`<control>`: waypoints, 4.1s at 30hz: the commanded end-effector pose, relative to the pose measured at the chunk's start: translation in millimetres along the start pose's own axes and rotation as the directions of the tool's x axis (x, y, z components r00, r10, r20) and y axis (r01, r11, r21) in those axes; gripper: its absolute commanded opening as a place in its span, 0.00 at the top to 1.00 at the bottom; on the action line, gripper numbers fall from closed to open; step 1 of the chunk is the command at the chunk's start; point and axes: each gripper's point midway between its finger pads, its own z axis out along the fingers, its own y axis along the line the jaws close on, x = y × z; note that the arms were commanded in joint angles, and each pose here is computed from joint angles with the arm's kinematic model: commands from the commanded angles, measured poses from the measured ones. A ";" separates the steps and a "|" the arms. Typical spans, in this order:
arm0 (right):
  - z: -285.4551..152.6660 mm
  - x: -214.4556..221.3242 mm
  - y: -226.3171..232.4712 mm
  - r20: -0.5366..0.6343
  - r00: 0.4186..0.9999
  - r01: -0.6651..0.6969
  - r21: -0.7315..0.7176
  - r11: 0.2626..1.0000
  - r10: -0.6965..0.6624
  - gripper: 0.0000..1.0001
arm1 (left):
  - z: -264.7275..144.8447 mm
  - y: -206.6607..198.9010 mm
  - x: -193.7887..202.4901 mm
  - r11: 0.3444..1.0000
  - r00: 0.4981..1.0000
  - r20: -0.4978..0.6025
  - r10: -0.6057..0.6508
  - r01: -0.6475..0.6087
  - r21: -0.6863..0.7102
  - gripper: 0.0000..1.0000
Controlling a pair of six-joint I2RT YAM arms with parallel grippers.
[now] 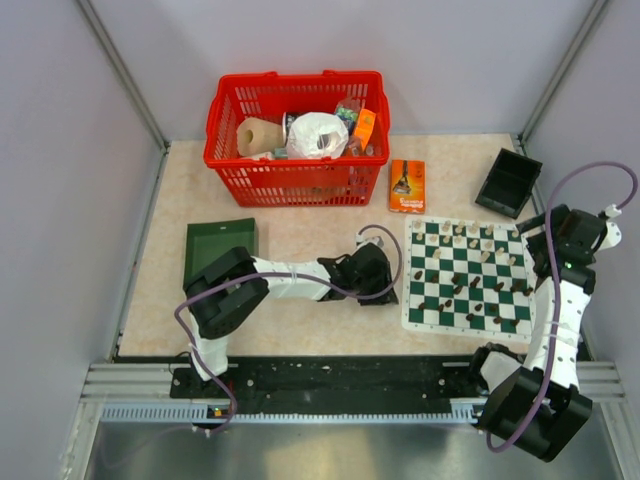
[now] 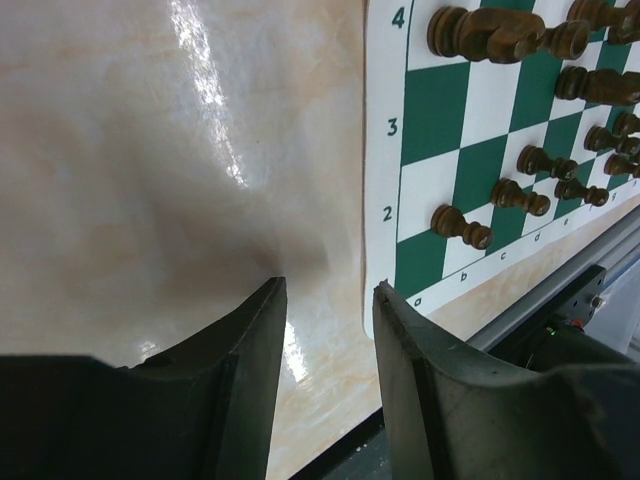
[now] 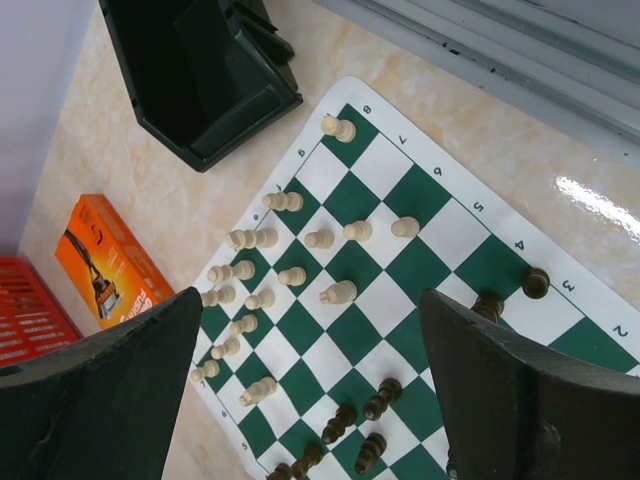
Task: Set up the chess pieces on the board
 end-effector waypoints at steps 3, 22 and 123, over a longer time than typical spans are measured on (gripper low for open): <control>2.4 -8.4 8.4 0.030 1.000 -0.003 -0.035 0.999 0.004 0.11 | 2.3 -18.8 -1.8 1.000 1.000 -0.018 0.004 -0.004 0.010 0.55; 7.4 -4.2 5.5 0.026 1.000 -0.011 -0.032 0.999 0.012 0.11 | 23.7 -31.3 2.6 0.999 0.997 -0.081 0.015 -0.012 0.039 0.57; 11.1 0.8 9.9 0.001 1.000 -0.014 -0.059 0.998 0.014 0.12 | -12.8 57.8 -10.1 0.990 0.996 -0.069 -0.054 0.044 -0.134 1.00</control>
